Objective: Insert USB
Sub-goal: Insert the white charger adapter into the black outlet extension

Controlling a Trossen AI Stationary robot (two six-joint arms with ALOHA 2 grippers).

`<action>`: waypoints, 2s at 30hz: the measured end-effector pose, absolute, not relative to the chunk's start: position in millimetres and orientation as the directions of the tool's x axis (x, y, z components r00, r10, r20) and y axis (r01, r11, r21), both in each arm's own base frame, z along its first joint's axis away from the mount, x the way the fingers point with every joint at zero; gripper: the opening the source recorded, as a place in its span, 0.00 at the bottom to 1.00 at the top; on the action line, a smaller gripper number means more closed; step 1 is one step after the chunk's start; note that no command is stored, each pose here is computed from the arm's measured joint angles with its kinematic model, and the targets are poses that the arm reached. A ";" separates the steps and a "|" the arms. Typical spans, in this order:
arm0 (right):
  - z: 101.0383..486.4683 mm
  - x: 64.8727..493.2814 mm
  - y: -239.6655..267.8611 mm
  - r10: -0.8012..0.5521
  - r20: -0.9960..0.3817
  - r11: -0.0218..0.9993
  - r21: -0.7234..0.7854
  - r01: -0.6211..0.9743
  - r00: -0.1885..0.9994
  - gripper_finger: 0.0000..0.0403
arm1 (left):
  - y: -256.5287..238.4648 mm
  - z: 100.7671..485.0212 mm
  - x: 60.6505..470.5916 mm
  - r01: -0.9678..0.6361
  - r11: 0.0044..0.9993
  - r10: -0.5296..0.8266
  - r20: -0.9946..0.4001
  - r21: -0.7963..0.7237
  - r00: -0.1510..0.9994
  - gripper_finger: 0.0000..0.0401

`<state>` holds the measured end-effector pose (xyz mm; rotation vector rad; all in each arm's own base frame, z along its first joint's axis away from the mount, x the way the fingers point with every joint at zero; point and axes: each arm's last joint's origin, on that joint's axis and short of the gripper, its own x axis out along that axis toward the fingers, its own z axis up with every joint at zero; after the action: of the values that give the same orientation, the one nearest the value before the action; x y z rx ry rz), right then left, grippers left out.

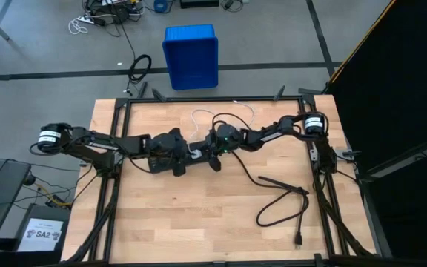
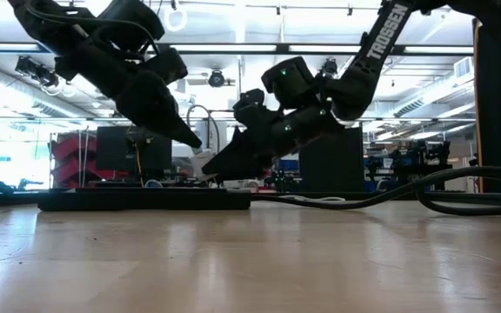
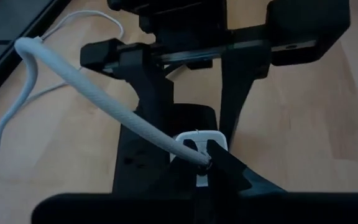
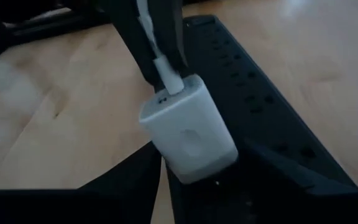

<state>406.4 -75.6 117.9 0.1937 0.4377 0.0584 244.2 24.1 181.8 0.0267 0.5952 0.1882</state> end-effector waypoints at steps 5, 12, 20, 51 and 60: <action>123.2 405.2 -75.2 0.098 -0.420 0.983 0.184 -0.021 0.902 0.48 | 24.5 180.5 248.1 -0.175 0.982 0.183 -0.571 0.070 0.801 0.00; 123.2 404.7 -74.9 0.101 -0.428 0.984 0.178 -0.026 0.898 0.48 | 25.0 182.5 254.8 -0.168 0.984 0.174 -0.591 0.065 0.788 0.00; 145.9 399.9 -69.4 0.056 -0.446 0.989 0.149 0.012 0.893 0.46 | 29.2 188.9 258.0 -0.159 0.985 0.165 -0.624 0.065 0.764 0.00; 171.4 378.2 -43.2 -0.117 -0.625 0.989 -0.003 0.147 0.772 0.32 | 55.7 176.2 286.1 -0.186 0.982 0.151 -0.692 0.025 0.706 0.00; 172.8 379.3 -43.3 -0.115 -0.611 0.986 0.025 0.164 0.783 0.31 | 55.3 162.5 278.7 -0.206 0.979 0.154 -0.668 0.001 0.728 0.00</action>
<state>379.3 -43.3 172.8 0.0778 0.6535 -0.1509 278.7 55.3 162.5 -0.0750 0.7293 0.1983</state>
